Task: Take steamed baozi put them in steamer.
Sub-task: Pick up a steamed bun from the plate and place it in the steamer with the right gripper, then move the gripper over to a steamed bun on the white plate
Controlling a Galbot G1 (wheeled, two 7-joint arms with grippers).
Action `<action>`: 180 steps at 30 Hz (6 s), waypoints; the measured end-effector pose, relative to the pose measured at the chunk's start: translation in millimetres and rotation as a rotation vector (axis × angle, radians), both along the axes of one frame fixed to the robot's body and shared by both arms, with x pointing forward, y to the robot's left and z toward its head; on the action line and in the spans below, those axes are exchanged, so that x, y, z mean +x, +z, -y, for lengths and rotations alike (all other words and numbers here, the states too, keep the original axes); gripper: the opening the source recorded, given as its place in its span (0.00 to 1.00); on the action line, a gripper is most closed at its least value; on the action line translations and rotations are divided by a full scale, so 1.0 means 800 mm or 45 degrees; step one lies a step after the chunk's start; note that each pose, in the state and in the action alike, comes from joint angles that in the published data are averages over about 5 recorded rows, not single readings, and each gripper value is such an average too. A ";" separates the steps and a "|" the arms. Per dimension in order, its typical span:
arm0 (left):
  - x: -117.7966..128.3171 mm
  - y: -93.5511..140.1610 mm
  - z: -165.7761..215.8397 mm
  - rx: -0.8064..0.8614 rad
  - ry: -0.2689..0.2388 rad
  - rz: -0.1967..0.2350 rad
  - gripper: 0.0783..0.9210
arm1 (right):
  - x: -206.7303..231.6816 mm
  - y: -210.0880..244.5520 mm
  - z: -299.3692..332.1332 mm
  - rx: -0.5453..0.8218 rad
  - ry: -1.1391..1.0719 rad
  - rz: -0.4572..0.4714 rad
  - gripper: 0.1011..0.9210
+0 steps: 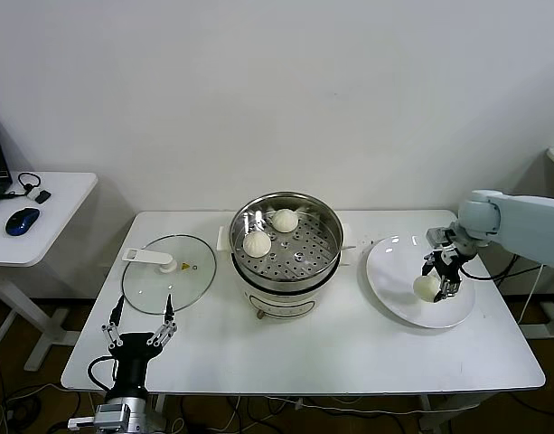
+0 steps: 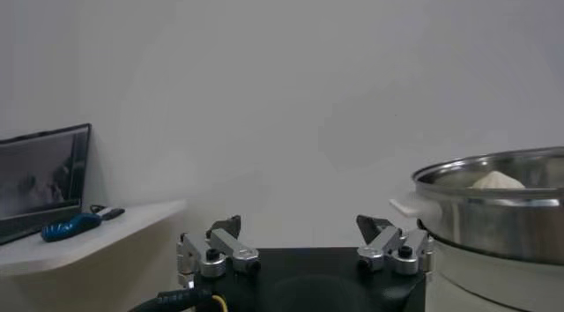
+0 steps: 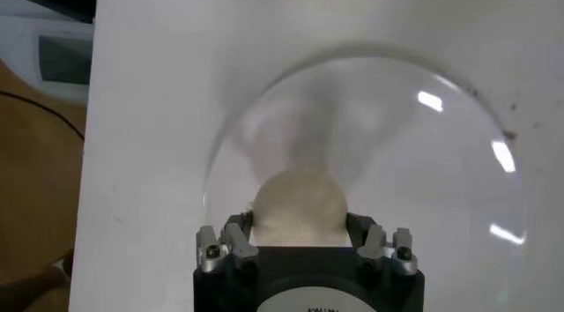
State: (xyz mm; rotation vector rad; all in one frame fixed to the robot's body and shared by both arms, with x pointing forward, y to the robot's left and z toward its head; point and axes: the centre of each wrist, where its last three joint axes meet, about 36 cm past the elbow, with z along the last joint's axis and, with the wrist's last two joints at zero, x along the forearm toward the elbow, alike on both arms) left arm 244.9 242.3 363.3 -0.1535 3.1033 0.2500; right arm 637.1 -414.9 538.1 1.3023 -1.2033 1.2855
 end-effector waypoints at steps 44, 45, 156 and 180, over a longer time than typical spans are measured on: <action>-0.003 -0.004 -0.006 0.000 0.028 -0.004 0.88 | 0.023 0.172 -0.358 0.157 1.435 0.263 0.74; -0.002 -0.004 -0.006 0.000 0.029 -0.004 0.88 | 0.024 0.169 -0.361 0.154 1.461 0.260 0.74; -0.006 -0.010 -0.003 0.008 0.021 -0.022 0.88 | 0.028 0.011 0.093 -0.195 0.122 0.043 0.88; -0.012 -0.013 0.002 0.025 0.002 -0.039 0.88 | 0.032 -0.060 0.119 -0.135 0.004 0.076 0.88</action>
